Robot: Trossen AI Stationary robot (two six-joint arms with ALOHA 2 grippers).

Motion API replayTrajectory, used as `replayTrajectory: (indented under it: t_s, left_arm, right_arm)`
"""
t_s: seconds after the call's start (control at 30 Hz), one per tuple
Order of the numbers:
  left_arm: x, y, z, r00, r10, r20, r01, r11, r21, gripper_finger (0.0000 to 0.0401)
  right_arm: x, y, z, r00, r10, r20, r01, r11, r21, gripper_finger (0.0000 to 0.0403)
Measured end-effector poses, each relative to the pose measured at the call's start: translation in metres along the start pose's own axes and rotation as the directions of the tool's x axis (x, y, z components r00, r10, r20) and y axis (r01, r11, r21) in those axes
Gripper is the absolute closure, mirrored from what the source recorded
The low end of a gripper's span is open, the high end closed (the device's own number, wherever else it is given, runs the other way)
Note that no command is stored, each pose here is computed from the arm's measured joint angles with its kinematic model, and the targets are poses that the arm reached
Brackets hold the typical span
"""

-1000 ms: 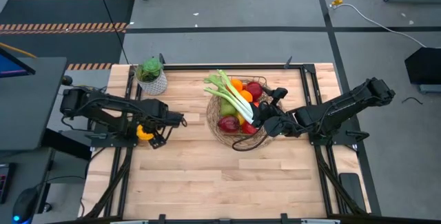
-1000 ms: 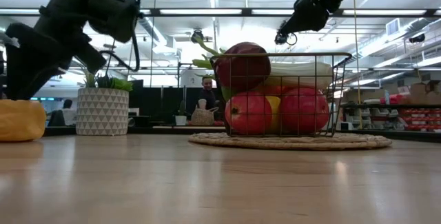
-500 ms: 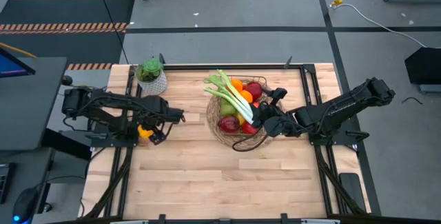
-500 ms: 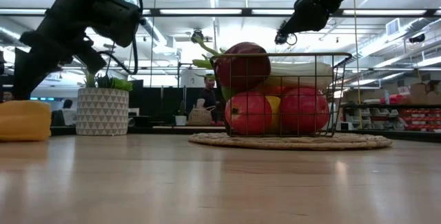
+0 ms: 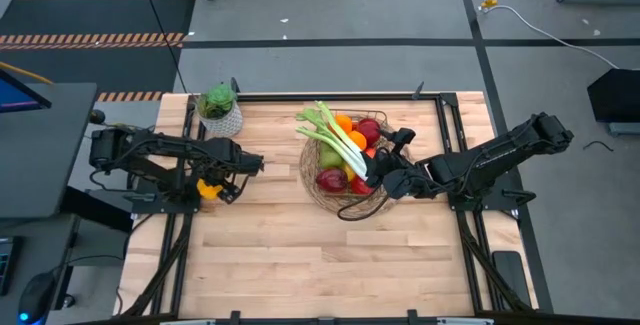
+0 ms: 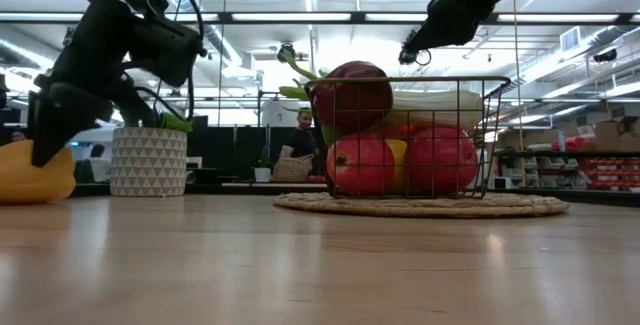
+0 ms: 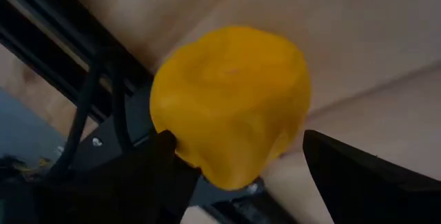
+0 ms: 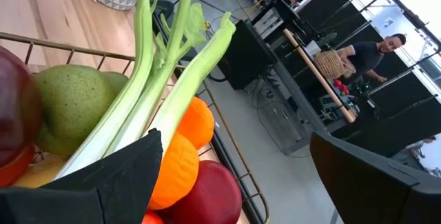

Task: Build produce basket
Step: Put the yellow bell pepper into the wire basket

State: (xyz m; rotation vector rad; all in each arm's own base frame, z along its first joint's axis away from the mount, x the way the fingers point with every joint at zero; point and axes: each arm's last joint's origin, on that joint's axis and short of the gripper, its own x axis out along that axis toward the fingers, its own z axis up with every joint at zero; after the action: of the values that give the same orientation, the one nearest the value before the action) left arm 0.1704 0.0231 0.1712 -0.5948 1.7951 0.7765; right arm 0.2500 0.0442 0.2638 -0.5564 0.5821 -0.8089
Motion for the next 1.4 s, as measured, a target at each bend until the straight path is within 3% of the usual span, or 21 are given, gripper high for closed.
replayTrajectory:
  t_s: [0.4,0.83,1.03,1.4]
  left_arm:
    - [-0.002,-0.003,0.003,0.996,0.028,0.079,-0.010,0.976,-0.216,0.0076]
    - [-0.003,-0.010,-0.002,0.992,0.053,0.117,-0.035,0.987,-0.155,0.0081]
    - [-0.022,-0.017,0.004,0.985,-0.016,0.174,0.032,0.995,-0.093,0.0129]
    - [-0.064,-0.033,0.009,0.936,-0.143,0.321,0.142,0.990,0.027,0.0265]
  right_arm:
    - [0.000,0.001,0.000,1.000,0.022,-0.001,-0.022,1.000,0.019,0.0029]
    - [0.000,0.002,-0.001,0.998,0.056,0.000,-0.056,0.998,0.016,0.0029]
    - [0.000,0.002,-0.002,0.999,0.051,-0.007,-0.051,0.999,0.017,0.0029]
    - [-0.001,0.001,-0.020,0.993,0.048,-0.111,-0.049,0.999,-0.006,0.0029]
